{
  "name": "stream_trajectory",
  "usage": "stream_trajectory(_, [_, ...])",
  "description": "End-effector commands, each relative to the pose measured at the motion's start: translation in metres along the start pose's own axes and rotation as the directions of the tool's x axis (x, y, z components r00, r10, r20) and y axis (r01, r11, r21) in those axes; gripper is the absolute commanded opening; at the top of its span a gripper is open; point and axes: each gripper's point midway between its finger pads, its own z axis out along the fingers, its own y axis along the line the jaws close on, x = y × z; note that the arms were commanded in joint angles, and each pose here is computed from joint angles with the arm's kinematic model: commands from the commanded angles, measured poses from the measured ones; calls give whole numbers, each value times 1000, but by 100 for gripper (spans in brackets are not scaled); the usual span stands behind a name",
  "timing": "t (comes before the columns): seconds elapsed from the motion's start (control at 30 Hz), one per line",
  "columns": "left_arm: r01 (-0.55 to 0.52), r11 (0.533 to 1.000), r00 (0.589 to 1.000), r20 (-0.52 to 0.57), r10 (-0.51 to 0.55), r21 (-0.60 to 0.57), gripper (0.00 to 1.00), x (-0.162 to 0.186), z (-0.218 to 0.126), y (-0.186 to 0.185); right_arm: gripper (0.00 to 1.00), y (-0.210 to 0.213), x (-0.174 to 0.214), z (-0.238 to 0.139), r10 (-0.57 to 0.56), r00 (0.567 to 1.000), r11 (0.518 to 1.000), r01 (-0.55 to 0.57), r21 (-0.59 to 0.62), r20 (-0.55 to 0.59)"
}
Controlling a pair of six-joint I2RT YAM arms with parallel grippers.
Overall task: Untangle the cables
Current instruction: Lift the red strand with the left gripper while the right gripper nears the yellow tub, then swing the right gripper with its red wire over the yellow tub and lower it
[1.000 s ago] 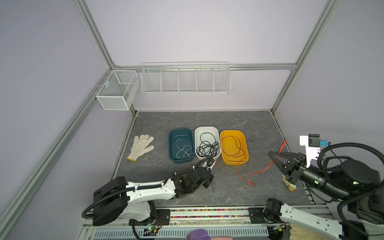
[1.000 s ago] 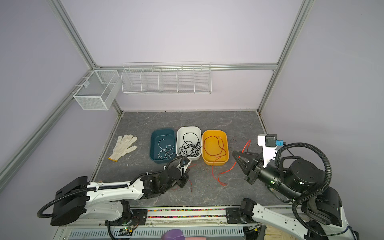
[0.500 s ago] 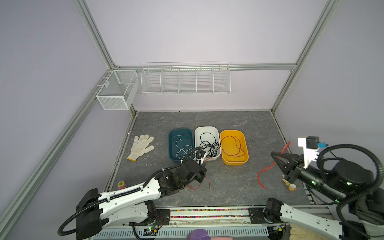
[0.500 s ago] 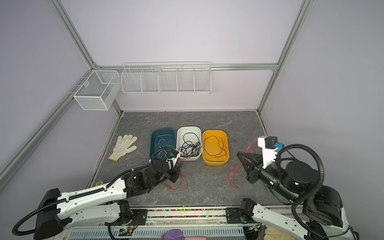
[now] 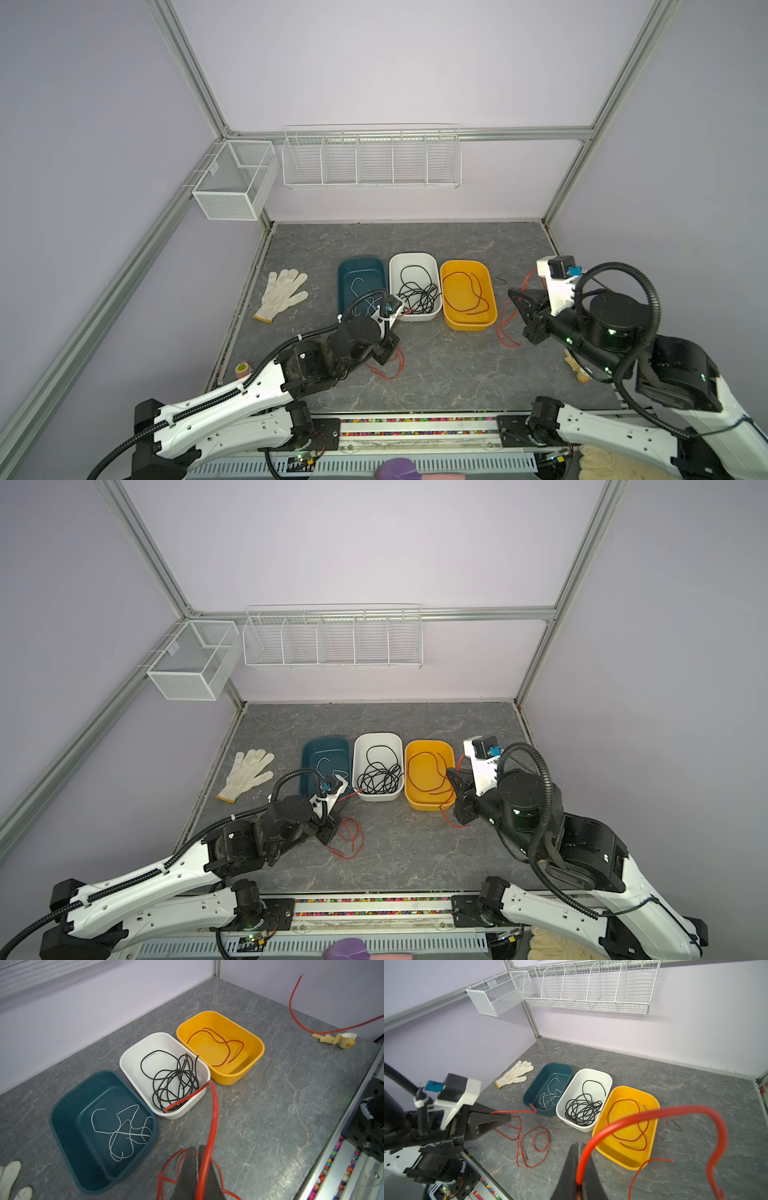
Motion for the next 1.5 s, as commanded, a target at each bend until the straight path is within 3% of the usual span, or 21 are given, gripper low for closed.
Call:
stream_trajectory(0.0, [-104,994,995,4,104,-24,0,17,-5,8,6,1,-18,9,-44,998,998,43,36,38])
stream_trajectory(0.1, [-108,993,992,66,111,-51,0,28,-6,13,6,5,-23,19,-48,999,998,47,33,26])
stream_trajectory(0.3, [-112,988,991,59,119,-103,0,33,-11,24,6,6,-28,43,-26,1000,999,27,26,-12])
stream_trajectory(0.63, [-105,984,993,43,112,-145,0,32,-9,31,6,-11,-28,91,123,987,992,-125,-17,-100])
stream_trajectory(0.87, [-76,981,996,39,84,-177,0,27,-13,37,6,-29,-18,124,208,968,977,-212,-17,-142])
stream_trajectory(1.47, [-24,976,995,91,45,-214,0,16,-28,48,6,-73,23,213,279,938,960,-276,41,-208])
